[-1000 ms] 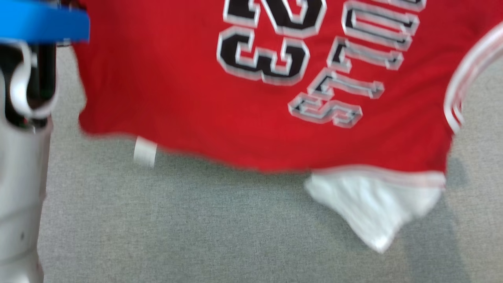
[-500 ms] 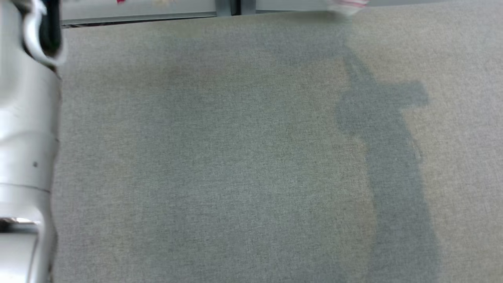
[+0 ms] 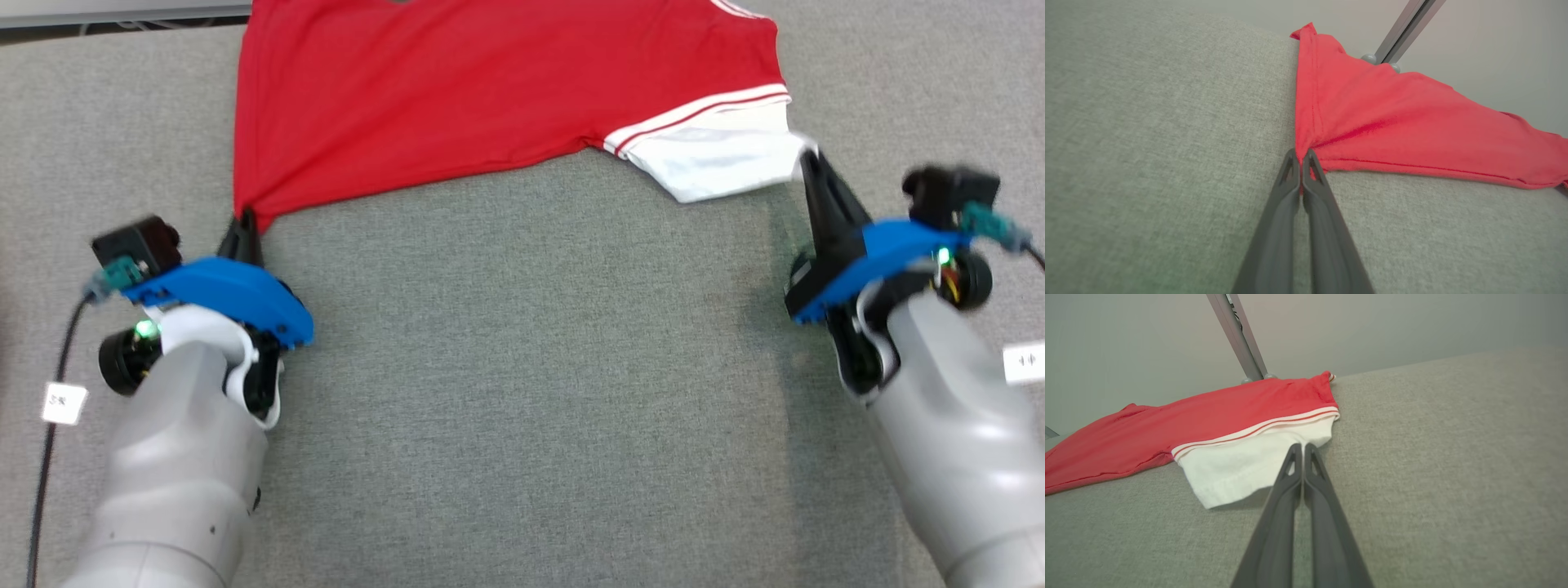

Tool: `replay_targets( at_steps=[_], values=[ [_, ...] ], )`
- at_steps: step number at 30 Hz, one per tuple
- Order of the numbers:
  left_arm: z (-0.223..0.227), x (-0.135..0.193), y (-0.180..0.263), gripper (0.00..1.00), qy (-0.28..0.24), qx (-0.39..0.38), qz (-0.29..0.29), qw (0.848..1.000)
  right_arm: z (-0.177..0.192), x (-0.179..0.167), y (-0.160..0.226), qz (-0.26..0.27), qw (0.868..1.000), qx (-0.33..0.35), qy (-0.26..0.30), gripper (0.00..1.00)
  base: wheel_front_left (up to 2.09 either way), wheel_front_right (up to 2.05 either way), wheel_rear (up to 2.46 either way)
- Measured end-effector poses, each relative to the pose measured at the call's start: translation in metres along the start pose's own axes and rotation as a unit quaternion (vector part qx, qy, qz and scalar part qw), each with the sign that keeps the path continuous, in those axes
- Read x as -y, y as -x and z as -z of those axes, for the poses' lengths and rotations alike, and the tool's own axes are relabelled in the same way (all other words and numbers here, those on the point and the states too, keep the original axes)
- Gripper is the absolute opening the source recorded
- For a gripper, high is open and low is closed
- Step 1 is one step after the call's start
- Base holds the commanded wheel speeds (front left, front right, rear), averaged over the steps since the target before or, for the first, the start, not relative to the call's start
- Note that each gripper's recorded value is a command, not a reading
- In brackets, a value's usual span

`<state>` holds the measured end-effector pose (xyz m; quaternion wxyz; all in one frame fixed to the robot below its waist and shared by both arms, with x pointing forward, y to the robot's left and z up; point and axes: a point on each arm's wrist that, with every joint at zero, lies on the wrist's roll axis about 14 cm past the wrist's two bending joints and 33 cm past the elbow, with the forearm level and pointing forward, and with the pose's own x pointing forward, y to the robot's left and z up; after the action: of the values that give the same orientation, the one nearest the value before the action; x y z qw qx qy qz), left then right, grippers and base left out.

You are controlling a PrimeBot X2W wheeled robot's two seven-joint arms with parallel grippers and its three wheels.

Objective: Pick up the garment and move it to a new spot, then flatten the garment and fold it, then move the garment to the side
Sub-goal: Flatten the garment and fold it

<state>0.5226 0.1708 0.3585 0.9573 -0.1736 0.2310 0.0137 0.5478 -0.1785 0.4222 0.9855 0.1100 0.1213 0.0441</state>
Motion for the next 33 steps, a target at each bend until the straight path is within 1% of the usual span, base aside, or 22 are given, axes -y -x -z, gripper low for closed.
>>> replay_targets(
  at_steps=[2,3,6,10,14,19,24,27,33],
  values=[
    [0.007,-0.003,0.008,0.00,-0.005,-0.003,0.000,1.000,0.010,0.004,0.012,0.003,1.000,-0.003,-0.016,0.00,0.00,0.00,0.00],
    [0.007,-0.003,0.012,0.00,-0.004,0.001,0.002,1.000,0.008,0.005,0.018,0.004,1.000,0.008,-0.024,0.00,0.00,0.00,0.00],
    [-0.012,-0.003,0.022,0.00,0.000,0.041,0.014,0.999,0.001,0.010,0.039,0.002,0.999,0.035,-0.030,0.00,0.00,0.00,0.00],
    [-0.018,-0.008,0.048,0.00,-0.010,0.076,0.024,0.997,-0.002,0.013,0.078,0.001,0.998,0.061,-0.027,0.00,0.00,0.00,0.00],
    [-0.018,-0.004,0.074,0.00,-0.019,0.103,0.034,0.994,-0.003,0.016,0.120,0.008,0.997,0.079,-0.022,0.00,0.00,0.00,0.00],
    [-0.018,-0.003,0.110,0.00,-0.026,0.133,0.033,0.990,-0.004,0.014,0.170,0.027,0.996,0.080,-0.030,0.00,0.00,0.00,0.00],
    [-0.015,0.000,0.144,0.00,-0.036,0.133,0.022,0.990,-0.012,0.011,0.212,0.049,0.996,0.067,-0.030,0.00,0.00,0.00,0.00],
    [-0.015,0.007,0.162,0.00,-0.037,0.125,0.022,0.991,-0.015,0.011,0.224,0.056,0.997,0.049,-0.023,0.00,0.00,0.00,0.00],
    [-0.017,0.010,0.179,0.00,-0.044,0.096,0.018,0.994,-0.021,0.008,0.228,0.059,0.998,0.029,-0.012,0.00,0.00,0.00,0.00]
  ],
)
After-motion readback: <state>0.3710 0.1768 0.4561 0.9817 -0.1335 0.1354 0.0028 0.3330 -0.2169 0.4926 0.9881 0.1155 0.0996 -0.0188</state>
